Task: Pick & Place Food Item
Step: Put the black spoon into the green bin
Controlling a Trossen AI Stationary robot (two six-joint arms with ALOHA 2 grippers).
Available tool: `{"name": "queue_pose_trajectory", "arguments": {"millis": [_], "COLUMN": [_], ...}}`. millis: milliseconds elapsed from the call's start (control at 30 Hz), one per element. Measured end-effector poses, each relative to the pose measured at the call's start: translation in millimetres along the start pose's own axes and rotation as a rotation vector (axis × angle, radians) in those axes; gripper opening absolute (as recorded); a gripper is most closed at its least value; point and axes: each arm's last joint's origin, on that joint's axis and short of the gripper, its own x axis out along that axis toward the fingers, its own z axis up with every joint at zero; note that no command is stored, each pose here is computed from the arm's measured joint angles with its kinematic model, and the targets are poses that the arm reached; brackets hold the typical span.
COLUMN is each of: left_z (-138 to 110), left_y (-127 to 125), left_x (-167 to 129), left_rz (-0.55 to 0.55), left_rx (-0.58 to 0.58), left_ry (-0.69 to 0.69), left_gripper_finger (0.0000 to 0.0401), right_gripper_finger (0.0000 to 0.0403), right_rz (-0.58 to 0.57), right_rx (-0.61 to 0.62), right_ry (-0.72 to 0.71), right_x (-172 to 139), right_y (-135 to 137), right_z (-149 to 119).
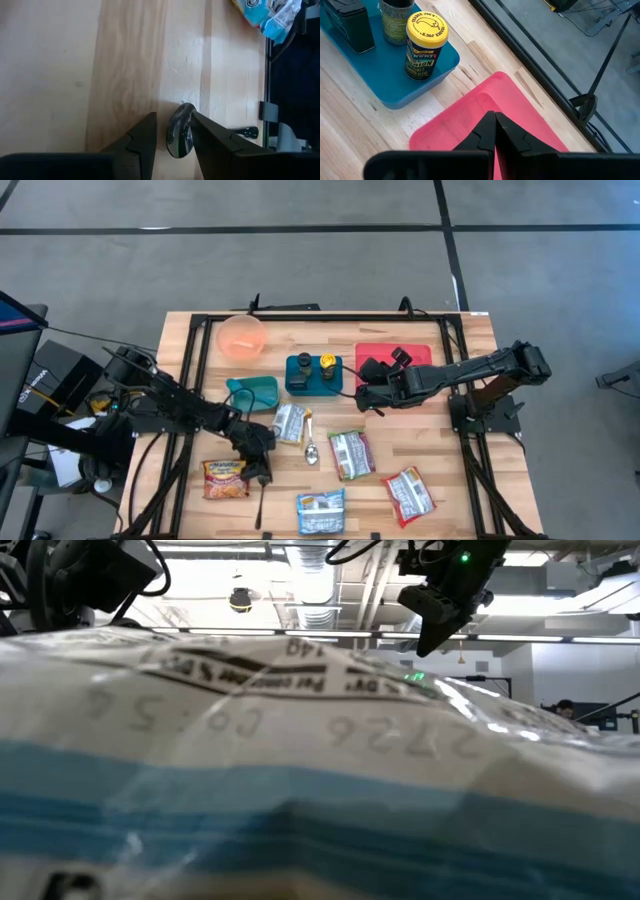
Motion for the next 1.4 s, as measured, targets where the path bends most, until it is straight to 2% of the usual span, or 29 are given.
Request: {"name": "queue_pose_trajectory", "arguments": {"millis": [200, 700, 1167, 1300, 1400], "left_z": [-1.5, -3.0, -0.9, 3.1, 8.7], "left_y": [-0.4, 0.3, 0.7, 0.1, -5.7], "left_x": [0.4, 0.7, -0.4, -7.8, -20.6], "left_rz": [-0.007, -0.011, -0.011, -0.017, -0.036], "left_rx": [0.001, -0.006, 0.022, 0.024, 0.072], "left_ry": [0.015, 0.031, 0.016, -0.014, -0.079], "left_gripper_finger": [0.0111, 0.0013, 0.0005, 0.0005, 0.0001], "right_gripper_finger": [0.0000, 0.0000, 0.0000, 0.0000, 0.0000], "right_rz": [0.000, 0.000, 0.000, 0.000, 0.000], "right_rx": [0.000, 0.001, 0.000, -0.002, -0.015], "right_ry": [0.000, 0.000, 0.000, 0.000, -0.001], "right_x": [0.0, 0.0, 0.0, 0.0, -0.1], "right_y": [-0.1, 0.0, 0.0, -0.1, -0.1], "right_z": [0.0, 0.0, 0.0, 0.0, 0.1]}}
